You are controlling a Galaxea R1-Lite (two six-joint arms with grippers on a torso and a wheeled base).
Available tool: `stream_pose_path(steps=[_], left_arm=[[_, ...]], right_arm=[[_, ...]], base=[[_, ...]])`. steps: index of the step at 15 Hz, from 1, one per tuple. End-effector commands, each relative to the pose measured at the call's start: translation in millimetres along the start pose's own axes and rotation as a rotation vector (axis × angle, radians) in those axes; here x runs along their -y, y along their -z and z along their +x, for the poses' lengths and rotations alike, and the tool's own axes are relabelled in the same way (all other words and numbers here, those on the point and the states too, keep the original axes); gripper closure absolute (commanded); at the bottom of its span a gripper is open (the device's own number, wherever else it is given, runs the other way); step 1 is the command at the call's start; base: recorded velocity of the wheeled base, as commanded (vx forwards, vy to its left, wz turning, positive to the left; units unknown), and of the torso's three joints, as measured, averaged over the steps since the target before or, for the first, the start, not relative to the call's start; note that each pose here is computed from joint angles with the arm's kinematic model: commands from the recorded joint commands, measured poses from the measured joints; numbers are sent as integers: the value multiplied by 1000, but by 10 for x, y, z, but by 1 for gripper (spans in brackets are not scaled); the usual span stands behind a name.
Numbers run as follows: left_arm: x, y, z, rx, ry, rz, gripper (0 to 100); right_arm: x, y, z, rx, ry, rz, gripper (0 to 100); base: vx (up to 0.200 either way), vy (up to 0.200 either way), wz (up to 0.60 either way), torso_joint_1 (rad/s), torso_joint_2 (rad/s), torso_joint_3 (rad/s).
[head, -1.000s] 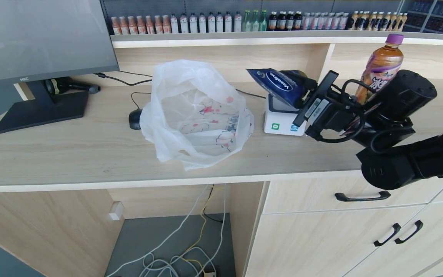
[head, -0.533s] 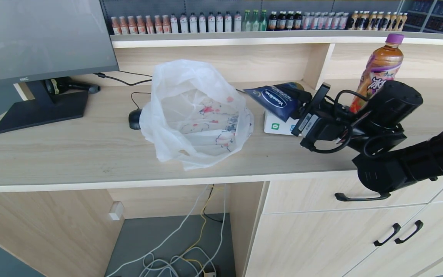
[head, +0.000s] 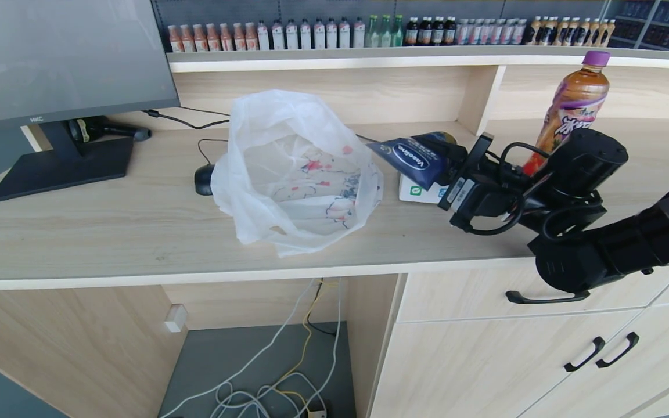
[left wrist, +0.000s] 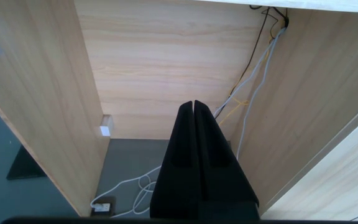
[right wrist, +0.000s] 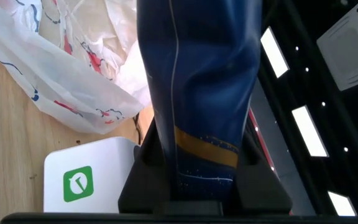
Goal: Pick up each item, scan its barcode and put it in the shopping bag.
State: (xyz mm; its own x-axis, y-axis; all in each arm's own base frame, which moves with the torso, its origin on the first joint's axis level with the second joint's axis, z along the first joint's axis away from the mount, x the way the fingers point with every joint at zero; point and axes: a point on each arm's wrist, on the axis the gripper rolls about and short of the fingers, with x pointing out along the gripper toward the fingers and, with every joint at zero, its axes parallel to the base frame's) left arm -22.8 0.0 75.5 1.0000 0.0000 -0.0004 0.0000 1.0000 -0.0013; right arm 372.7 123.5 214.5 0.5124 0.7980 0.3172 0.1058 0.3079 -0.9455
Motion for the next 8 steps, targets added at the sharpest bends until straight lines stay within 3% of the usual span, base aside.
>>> stream_pose_path(steps=[1, 8], left_arm=[[0, 0, 0, 0, 0, 0, 100], [0, 0, 0, 0, 0, 0, 100]], right_arm=[[-18, 23, -2, -4, -2, 1, 100], [7, 21, 6, -3, 1, -2, 100]], base=[[0, 0, 0, 0, 0, 0], [0, 0, 0, 0, 0, 0]])
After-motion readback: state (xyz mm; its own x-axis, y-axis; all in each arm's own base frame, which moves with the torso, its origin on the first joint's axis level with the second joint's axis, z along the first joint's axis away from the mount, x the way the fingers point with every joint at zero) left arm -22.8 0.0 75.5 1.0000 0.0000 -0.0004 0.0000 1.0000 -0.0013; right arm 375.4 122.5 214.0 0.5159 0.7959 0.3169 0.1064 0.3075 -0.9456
